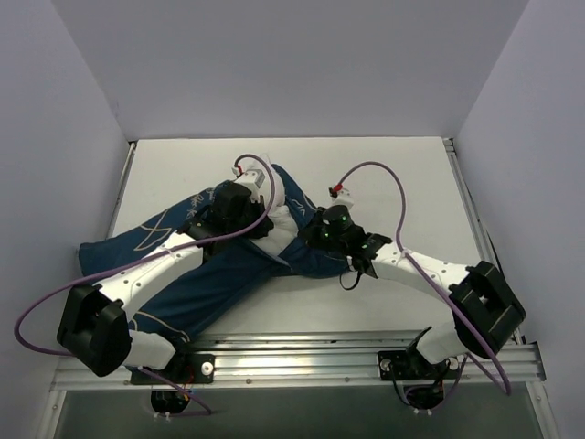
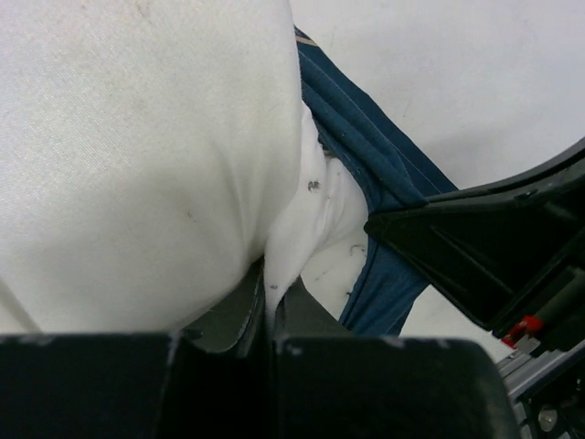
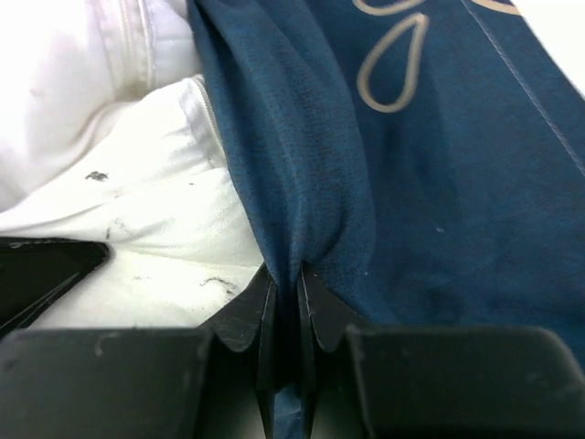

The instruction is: Remove the pillowcase from the pillow

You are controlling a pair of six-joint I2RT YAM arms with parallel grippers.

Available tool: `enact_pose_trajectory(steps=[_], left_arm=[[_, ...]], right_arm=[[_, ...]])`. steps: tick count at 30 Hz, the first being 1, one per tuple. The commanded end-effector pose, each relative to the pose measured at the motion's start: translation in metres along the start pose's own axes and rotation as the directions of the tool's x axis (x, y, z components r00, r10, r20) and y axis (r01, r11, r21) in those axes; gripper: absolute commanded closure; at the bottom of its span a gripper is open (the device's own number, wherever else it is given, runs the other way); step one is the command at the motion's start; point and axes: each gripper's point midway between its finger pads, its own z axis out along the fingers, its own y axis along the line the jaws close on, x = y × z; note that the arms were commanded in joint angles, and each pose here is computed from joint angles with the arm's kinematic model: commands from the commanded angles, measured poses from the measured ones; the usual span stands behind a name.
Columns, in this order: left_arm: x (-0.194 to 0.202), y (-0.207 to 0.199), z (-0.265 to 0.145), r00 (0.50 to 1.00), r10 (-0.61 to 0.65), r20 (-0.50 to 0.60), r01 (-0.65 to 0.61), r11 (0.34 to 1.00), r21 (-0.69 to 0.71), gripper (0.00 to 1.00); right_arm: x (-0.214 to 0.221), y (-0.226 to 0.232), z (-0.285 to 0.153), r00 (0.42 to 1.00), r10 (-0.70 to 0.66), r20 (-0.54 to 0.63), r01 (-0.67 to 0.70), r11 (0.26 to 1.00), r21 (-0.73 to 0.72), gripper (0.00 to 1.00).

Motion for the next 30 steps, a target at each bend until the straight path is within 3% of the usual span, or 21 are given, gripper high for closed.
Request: enact_pose_trajectory(steps=[1,11,19,25,27,30], left_arm=[[-0.035,0.045,-0.036,0.994,-0.013,0.107,0.03,0.987,-0.16,0.98],[-0.03,0.078,-0.04,0.995,-0.068,0.069,0.083,0.966,-0.243,0.98],[-0.034,0.061,-0.038,0.992,-0.098,0.077,0.109,0.982,-0.152,0.98],[-0.037,0.04,-0.032,0.99,-0.115,0.08,0.121,0.99,-0.072,0.98],[-0.034,0.033,-0.029,0.992,-0.106,0.069,0.11,0.992,-0.06,0.98],[-0.029,0.03,-0.024,0.994,-0.098,0.055,0.101,0.993,-0.064,0.98]], right_arm=[[-0.005,-0.147,-0.021,0.999,-0.048,-0.011,0.048,0.905,0.424,1.0],[-0.006,-0.168,-0.033,0.999,0.048,-0.024,-0.041,0.965,0.258,1.0],[-0.01,-0.2,-0.046,0.998,0.069,-0.014,-0.06,0.936,0.348,1.0],[-0.031,-0.14,-0.047,1.0,-0.014,0.007,0.012,0.968,0.25,1.0],[-0.037,-0.105,-0.05,0.999,-0.035,0.026,0.03,0.982,0.186,0.93],[-0.047,-0.061,-0.055,0.997,-0.043,0.07,0.033,0.991,0.128,0.73]])
